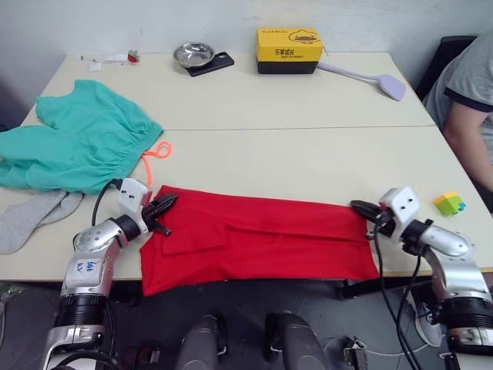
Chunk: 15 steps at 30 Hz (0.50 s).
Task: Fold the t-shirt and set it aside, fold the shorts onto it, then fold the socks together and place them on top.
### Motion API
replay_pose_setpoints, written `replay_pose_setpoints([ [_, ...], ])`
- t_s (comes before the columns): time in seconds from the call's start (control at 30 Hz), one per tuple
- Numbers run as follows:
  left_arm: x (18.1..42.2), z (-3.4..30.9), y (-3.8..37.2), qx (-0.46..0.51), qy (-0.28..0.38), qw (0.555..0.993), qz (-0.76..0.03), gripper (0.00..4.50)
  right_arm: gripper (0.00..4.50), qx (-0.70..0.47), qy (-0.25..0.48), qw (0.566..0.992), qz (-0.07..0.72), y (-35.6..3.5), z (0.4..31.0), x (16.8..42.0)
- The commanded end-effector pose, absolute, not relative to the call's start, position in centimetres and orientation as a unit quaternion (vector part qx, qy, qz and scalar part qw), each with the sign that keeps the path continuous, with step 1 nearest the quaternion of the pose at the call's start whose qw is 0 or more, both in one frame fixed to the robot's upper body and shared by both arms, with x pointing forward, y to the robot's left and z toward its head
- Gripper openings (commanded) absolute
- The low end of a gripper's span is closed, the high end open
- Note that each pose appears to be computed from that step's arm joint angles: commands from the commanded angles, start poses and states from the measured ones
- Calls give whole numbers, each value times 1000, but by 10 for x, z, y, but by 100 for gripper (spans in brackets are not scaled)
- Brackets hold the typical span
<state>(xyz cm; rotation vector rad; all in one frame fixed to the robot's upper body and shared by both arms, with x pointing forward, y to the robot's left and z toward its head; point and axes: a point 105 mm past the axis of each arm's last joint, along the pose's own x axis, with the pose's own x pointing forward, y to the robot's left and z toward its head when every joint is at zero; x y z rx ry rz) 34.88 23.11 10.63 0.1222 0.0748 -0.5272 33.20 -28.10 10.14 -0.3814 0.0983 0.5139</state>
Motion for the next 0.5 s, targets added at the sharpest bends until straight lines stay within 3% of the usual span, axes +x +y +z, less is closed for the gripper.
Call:
replay_pose_setpoints([
  [0.03,343,143,232,59,-28,949,-308,16,0,-166,-50,937,302,-272,142,327],
  [0.13,326,156,210,68,-43,910,-406,16,0,-156,-77,907,384,-240,154,317],
  [0.27,307,149,179,96,-18,865,-492,16,0,-187,-51,874,446,-195,139,309],
  [0.5,305,122,175,137,24,865,-482,16,0,-208,0,871,445,-165,102,303],
])
